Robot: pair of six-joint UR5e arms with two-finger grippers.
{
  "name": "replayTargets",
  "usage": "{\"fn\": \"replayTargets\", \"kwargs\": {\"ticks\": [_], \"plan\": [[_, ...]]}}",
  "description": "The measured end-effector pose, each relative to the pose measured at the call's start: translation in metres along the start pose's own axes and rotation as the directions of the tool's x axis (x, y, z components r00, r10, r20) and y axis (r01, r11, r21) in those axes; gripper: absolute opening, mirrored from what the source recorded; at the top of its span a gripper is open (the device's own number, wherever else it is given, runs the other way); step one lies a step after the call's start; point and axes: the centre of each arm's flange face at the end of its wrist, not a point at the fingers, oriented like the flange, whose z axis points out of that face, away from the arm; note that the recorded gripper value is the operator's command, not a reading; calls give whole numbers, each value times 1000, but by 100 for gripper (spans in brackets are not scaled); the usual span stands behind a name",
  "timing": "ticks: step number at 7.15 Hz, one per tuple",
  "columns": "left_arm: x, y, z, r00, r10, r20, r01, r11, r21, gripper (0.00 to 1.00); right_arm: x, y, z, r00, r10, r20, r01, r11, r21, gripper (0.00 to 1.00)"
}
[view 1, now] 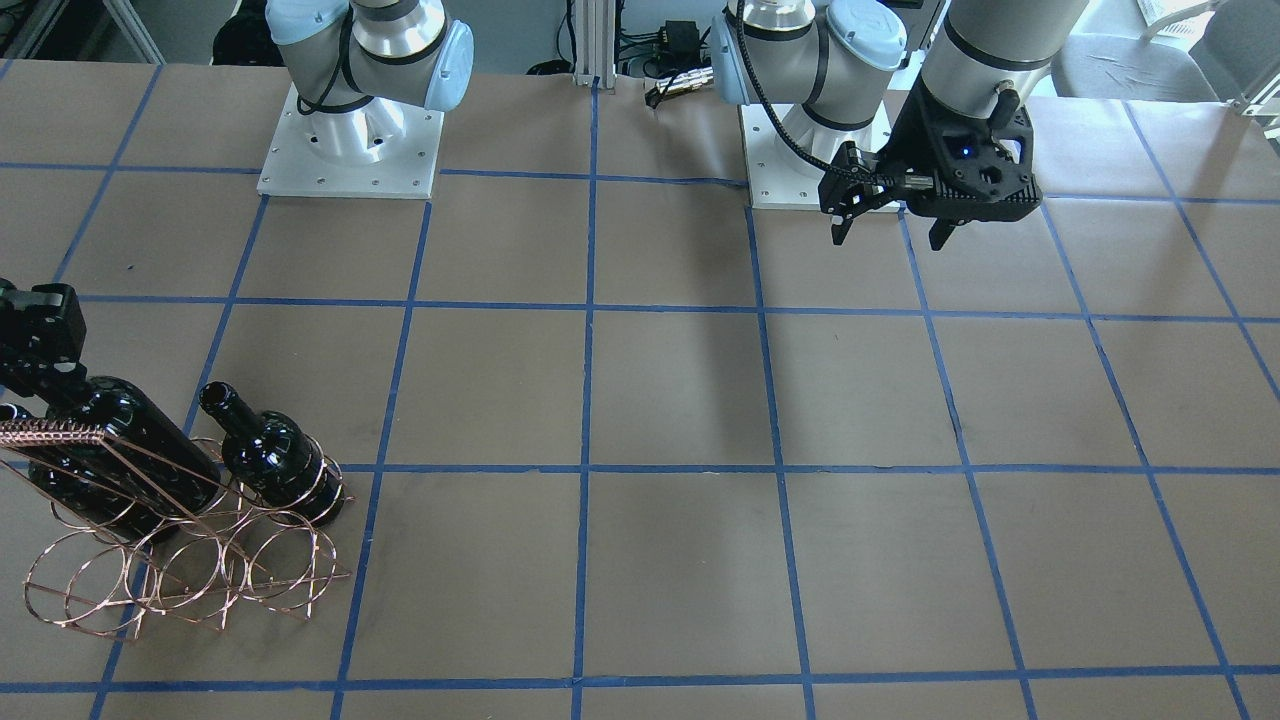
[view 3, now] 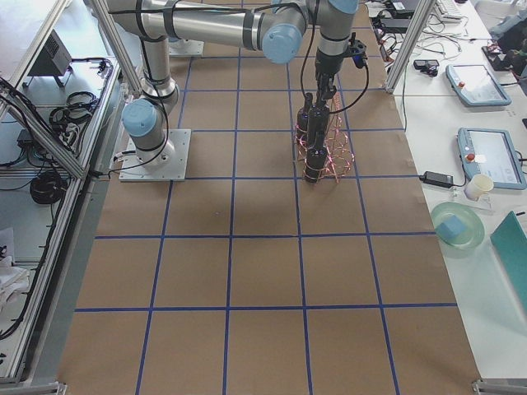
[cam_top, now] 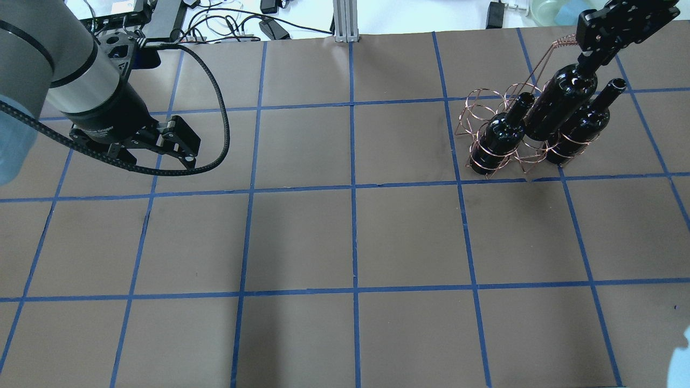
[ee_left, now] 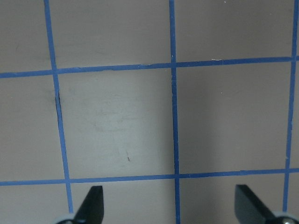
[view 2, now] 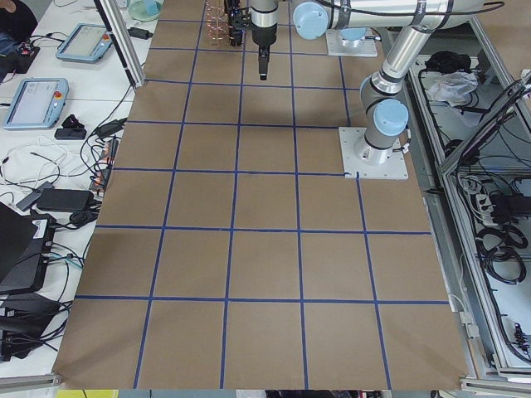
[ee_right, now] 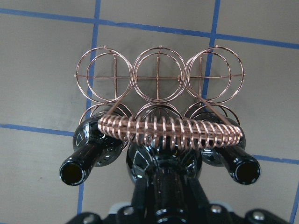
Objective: Place wine into wine basket
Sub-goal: 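Push the bottle base-first into the rack ring with the right gripper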
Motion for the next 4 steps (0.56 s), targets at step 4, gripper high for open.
{"fn": "replayTargets", "kwargs": {"ticks": [4], "plan": [[-2,0,0,1000,-2,0,2,1000,-1,100,1,-4,6,1000,1,0,-1,1000,-1,0]]}}
